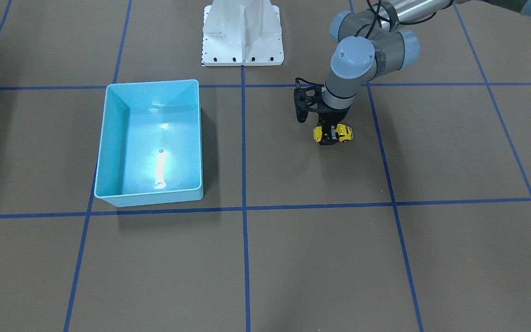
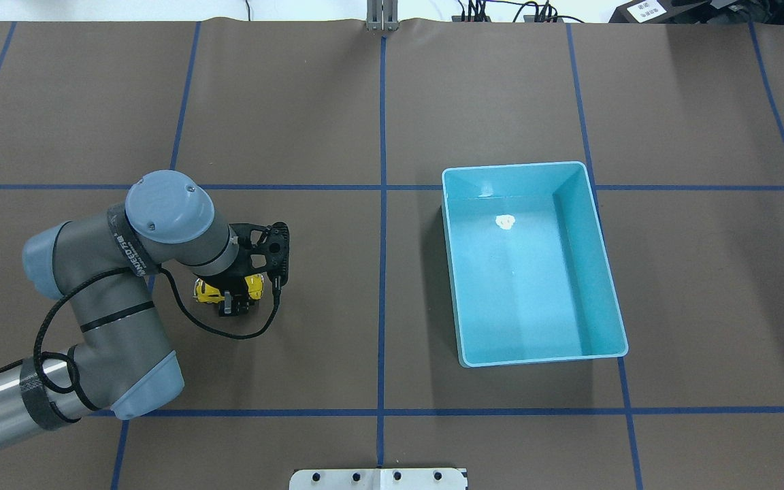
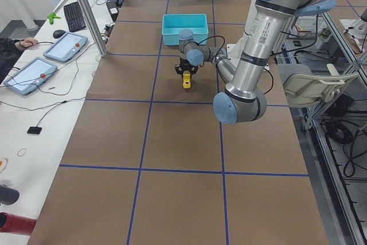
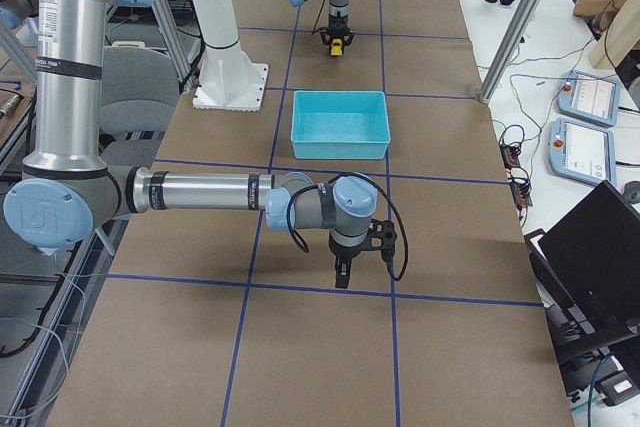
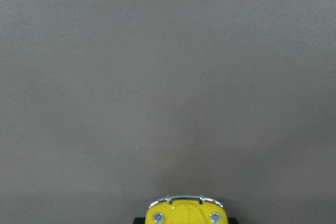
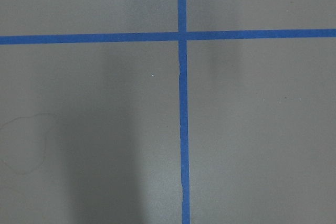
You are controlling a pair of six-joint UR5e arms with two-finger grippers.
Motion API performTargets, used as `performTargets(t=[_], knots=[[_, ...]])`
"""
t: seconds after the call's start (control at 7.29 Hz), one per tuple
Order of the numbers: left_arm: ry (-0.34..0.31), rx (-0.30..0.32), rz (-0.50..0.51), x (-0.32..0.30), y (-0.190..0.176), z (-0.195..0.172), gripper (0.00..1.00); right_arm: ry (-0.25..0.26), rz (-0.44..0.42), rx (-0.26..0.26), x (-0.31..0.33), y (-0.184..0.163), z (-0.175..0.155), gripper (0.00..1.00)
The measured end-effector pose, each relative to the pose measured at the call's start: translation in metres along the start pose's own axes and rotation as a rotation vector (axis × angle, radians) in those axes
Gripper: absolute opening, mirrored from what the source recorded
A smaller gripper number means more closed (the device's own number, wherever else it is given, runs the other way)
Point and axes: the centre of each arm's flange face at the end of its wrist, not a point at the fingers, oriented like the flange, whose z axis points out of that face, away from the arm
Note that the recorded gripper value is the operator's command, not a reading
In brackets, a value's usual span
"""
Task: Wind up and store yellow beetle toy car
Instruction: 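Press the left gripper on the car's roof and pull it backward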
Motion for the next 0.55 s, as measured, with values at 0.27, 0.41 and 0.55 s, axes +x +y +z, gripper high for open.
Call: performTargets(t=[0.27,0.41,0.55], knots=[[-0.008,0.02,0.008,0.0013,-0.0019,-0.0049,0.39,0.0,0.0,0.0,-0.0001,0.0,-0.0001,1.0],[-0.015,0.041,0.017,0.0011,-0.0037,-0.0061,0.39,0.0,0.0,0.0,0.0,0.0,0.0,1.0],[-0.021,0.058,0.025,0.001,-0.0051,-0.0066,0.39,0.0,0.0,0.0,0.0001,0.0,0.0001,1.0]])
